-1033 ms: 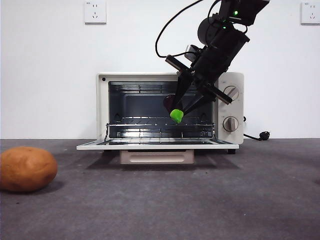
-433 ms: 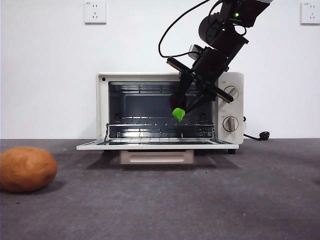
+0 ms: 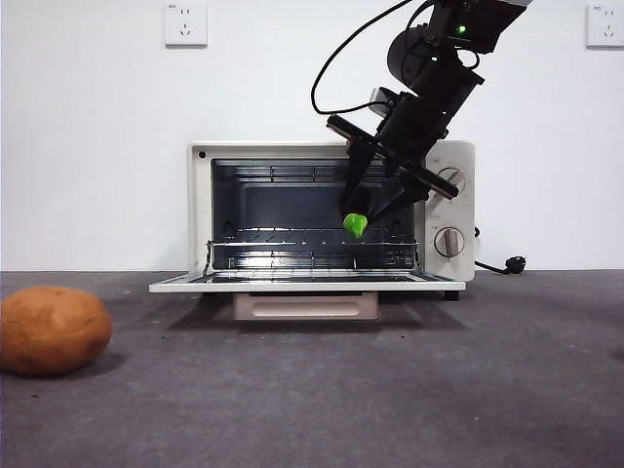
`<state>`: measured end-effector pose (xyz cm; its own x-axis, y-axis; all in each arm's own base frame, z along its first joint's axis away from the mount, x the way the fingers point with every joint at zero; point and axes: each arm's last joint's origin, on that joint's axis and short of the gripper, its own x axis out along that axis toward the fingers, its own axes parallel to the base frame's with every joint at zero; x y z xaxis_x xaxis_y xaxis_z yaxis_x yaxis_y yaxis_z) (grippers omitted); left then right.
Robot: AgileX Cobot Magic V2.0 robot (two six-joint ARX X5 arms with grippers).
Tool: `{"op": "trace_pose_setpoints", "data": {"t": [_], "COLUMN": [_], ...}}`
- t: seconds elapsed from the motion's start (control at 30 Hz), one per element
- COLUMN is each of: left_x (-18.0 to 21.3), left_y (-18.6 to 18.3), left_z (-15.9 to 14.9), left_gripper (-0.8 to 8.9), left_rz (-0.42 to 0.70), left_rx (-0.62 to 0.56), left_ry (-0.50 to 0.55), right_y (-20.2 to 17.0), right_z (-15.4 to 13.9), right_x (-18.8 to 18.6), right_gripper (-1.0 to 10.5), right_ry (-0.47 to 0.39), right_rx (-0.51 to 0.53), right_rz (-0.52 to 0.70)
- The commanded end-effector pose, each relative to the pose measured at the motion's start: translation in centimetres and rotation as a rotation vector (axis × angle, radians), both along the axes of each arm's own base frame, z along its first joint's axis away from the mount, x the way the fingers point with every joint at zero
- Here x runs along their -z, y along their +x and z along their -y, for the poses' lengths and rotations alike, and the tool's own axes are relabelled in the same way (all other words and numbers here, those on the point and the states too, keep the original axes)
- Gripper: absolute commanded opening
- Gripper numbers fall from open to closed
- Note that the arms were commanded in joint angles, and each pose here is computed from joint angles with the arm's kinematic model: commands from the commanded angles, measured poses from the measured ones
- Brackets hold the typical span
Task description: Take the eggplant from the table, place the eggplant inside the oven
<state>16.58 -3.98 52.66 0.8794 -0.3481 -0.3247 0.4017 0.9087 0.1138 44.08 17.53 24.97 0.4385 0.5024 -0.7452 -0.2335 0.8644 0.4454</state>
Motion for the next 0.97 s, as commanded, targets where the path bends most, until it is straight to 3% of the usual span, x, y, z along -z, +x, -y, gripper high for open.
{"op": "trace_pose_setpoints", "data": {"t": [0.03, 0.27, 0.33, 0.77, 0.97], "left_x": [0.1, 0.1, 0.1, 0.1, 0.2], "left_y": [-0.2, -0.2, -0.2, -0.2, 0.0], "left_z": [0.0, 0.0, 0.0, 0.0, 0.0], "left_gripper": [-0.06, -0.06, -0.06, -0.06, -0.06], "left_rz": [0.003, 0.001, 0.000, -0.001, -0.005], "left_rx": [0.004, 0.004, 0.004, 0.004, 0.006], "left_ry": [0.010, 0.011, 0.011, 0.013, 0.020], "right_y": [0.4, 0.4, 0.4, 0.5, -0.3], "right_z": [-0.1, -0.1, -0.1, -0.3, -0.3], "right_x": [0.9, 0.8, 0.7, -0.7, -2.9], "right_gripper": [2.3, 2.4, 3.2, 3.2, 3.2], "right_ry": [-0.002, -0.004, -0.005, 0.021, -0.035], "right_rx": [0.006, 0.009, 0.010, -0.017, -0.081], "right_rz": [-0.014, -0.007, -0.004, 0.019, 0.003]}}
